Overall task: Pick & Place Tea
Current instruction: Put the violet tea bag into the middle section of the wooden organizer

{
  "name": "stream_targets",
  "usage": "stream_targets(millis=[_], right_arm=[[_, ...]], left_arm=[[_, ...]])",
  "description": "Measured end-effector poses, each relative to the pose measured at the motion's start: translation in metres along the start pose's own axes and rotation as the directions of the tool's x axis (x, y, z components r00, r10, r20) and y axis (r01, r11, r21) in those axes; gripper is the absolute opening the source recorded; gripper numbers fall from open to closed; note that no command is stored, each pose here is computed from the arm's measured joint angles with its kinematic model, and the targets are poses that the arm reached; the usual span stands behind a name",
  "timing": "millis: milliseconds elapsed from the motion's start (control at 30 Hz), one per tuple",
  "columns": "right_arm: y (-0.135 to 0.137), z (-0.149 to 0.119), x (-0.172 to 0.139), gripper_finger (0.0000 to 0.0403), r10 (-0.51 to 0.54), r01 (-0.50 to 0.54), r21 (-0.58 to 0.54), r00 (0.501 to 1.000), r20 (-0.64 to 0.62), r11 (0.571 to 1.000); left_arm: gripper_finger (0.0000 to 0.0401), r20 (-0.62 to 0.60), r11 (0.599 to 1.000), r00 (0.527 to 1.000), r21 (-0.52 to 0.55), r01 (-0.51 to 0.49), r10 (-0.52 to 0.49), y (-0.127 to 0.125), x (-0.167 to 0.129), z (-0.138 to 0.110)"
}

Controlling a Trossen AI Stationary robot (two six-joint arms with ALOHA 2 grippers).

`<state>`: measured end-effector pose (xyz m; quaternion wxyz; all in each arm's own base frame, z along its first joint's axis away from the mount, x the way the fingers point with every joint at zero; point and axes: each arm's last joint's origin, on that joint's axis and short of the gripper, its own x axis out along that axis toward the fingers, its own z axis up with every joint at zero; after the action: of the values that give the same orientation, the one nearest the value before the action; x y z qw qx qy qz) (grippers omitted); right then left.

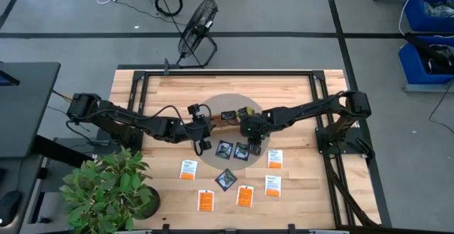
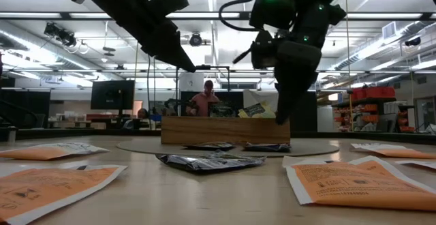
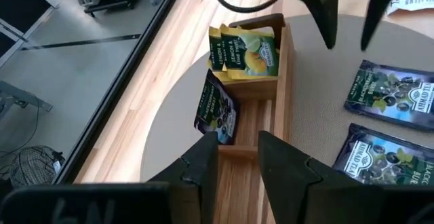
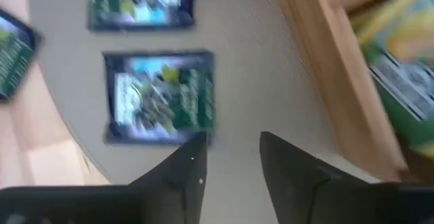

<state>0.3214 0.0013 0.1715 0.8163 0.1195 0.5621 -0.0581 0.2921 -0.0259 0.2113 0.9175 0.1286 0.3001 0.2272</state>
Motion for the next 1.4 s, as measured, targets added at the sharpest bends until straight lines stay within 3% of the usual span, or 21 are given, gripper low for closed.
stream_targets(millis=[133, 333, 467, 833, 1400], right_arm=[[0.012, -0.001, 0.007, 0.0171, 0.005, -0.004, -0.031, 1.0, 0.015, 1.0], [0.024, -0.007, 0.024, 0.019, -0.109, 0.109, -0.12, 0.994, 0.012, 0.987], [0.029, -0.008, 0.03, 0.0197, -0.124, 0.126, -0.159, 0.992, 0.021, 0.979], [0.03, -0.01, 0.032, 0.0213, -0.097, 0.094, -0.164, 0.995, -0.008, 0.982], [0.033, -0.012, 0.038, 0.0198, -0.108, 0.103, -0.163, 0.994, -0.02, 0.981]], left_arm=[[0.011, -0.002, 1.0, 1.0, 0.001, 0.0, 0.0, 0.0, 0.0, 0.0], [0.011, 0.002, 1.0, 1.0, -0.002, 0.0, 0.0, 0.0, 0.0, 0.0], [0.011, 0.003, 1.0, 1.0, -0.002, 0.0, 0.0, 0.0, 0.0, 0.0], [0.011, 0.002, 1.0, 1.0, -0.002, 0.0, 0.0, 0.0, 0.0, 0.0], [0.011, 0.002, 1.0, 1.0, -0.003, 0.0, 0.0, 0.0, 0.0, 0.0]])
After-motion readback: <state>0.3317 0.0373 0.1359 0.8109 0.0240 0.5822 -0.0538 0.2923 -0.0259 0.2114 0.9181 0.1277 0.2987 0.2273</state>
